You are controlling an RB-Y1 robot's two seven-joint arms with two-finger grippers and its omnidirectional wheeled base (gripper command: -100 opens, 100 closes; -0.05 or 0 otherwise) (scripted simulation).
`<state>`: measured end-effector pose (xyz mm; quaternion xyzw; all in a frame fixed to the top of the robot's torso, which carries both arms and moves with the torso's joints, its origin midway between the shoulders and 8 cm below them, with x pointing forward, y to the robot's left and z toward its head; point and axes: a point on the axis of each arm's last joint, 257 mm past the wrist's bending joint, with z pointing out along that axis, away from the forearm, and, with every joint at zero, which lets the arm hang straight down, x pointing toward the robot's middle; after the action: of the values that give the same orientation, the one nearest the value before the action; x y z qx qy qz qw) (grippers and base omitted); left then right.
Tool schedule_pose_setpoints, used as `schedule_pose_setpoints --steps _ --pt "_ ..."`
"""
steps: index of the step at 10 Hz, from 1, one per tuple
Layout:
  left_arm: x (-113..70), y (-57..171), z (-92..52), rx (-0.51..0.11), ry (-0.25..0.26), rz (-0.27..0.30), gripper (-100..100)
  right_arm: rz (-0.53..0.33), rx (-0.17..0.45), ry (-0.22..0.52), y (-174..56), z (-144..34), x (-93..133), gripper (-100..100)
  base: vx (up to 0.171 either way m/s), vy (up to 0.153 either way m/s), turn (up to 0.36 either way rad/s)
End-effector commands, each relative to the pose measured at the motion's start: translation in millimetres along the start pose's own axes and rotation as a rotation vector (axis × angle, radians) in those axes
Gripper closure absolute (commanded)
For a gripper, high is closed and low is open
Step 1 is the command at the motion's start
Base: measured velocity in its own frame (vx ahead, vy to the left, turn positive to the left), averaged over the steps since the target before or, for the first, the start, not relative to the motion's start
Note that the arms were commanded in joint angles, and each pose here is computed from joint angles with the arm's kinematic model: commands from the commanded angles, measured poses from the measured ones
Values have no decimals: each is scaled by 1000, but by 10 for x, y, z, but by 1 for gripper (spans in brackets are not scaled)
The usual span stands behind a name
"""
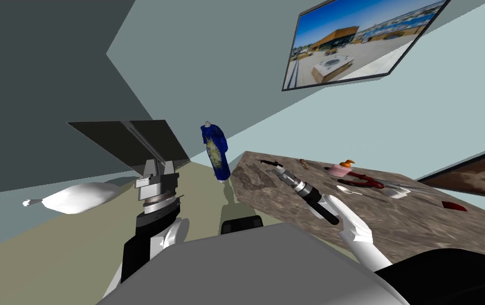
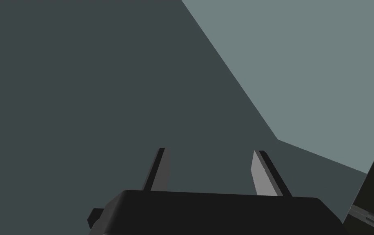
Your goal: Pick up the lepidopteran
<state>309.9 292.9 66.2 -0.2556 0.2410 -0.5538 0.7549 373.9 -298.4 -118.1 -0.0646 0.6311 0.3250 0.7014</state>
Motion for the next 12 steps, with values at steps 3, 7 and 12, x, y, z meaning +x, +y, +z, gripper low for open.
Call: schedule_pose_setpoints --steps 3,7,12 --pt "0 0 0 0 0 0 0 -111 -8 150 -221 -155 253 -100 12 44 93" --pt "0 0 0 0 0 0 0 -210 -13 309 -458 -370 508 -100 23 40 86" --pt "0 0 0 0 0 0 0 -307 -15 486 -732 -667 764 -100 26 38 78"
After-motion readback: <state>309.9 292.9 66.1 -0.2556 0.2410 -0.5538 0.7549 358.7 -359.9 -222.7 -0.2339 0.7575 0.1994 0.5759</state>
